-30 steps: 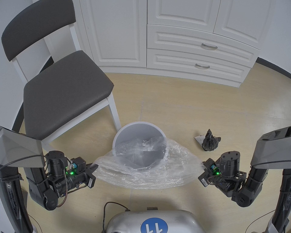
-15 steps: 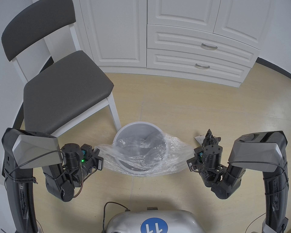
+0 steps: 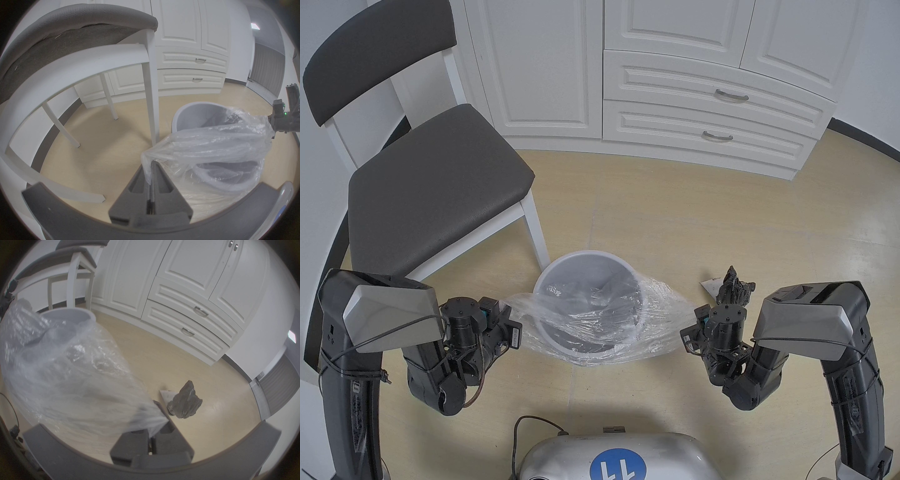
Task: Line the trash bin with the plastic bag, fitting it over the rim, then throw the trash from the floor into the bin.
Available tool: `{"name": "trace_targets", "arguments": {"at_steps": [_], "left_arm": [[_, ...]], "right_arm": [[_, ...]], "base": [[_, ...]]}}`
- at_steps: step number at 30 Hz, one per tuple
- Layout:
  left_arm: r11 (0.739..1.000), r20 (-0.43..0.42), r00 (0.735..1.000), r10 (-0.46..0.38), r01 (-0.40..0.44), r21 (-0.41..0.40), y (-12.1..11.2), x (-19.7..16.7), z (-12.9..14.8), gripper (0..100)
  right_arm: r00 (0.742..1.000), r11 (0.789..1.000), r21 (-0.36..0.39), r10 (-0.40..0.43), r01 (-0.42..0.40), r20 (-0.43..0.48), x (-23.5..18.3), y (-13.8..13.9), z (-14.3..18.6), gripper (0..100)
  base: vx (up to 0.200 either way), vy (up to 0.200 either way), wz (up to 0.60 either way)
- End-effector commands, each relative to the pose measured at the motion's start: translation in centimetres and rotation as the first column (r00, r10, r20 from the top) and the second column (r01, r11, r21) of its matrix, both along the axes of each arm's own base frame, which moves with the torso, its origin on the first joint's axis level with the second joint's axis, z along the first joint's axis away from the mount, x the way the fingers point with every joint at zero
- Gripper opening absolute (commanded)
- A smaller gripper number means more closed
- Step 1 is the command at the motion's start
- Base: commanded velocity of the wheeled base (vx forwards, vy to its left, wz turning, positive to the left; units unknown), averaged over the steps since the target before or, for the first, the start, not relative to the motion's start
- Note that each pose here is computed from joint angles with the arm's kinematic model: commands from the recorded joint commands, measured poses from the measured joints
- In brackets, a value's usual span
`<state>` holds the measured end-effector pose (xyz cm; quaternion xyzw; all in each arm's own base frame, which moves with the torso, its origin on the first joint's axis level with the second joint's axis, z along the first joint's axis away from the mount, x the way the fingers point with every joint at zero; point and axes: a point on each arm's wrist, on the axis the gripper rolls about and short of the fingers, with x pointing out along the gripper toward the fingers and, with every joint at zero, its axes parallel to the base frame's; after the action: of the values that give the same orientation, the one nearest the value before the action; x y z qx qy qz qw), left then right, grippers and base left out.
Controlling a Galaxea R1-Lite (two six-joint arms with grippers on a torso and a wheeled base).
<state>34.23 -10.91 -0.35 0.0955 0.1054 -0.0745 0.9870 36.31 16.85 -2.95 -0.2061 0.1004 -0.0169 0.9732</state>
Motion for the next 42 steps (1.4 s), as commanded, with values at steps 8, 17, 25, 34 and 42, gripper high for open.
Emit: {"name": "trace_targets", "arguments": {"at_steps": [8,17,25,34,42], "left_arm": [[1.000,0.009,1.000,0.010,-0.010,0.028,1.5,-1.5,2.0,0],[0.999,-0.004,1.000,0.002,-0.002,0.035,1.4,-1.9,1.9,0],[0.999,-0.008,1.000,-0.002,0.002,0.039,1.4,-2.1,1.9,0],[0.999,-0.006,1.000,-0.003,0.003,0.036,1.4,-2.2,2.1,0],[0.999,-0.007,1.000,-0.002,0.002,0.036,1.5,-2.2,2.0,0]], "right_arm": [[0.999,0.999,-0.039,0.022,-0.023,-0.038,-1.8,-0.6,0.0,0],[0.994,0.993,-0.068,0.092,-0.096,-0.062,-4.7,-1.2,1.8,100],[0.965,0.968,-0.020,0.250,-0.252,-0.074,-7.0,-3.1,4.9,100],[0.829,0.826,0.132,0.557,-0.548,-0.046,-6.5,-11.4,6.7,100],[0.803,0.754,0.315,0.595,-0.576,0.042,-4.5,-14.0,7.2,100]], "base": [[0.000,0.000,0.00],[0.000,0.000,0.00],[0.000,0.000,0.00],[0.000,0.000,0.00],[0.000,0.000,0.00]]}}
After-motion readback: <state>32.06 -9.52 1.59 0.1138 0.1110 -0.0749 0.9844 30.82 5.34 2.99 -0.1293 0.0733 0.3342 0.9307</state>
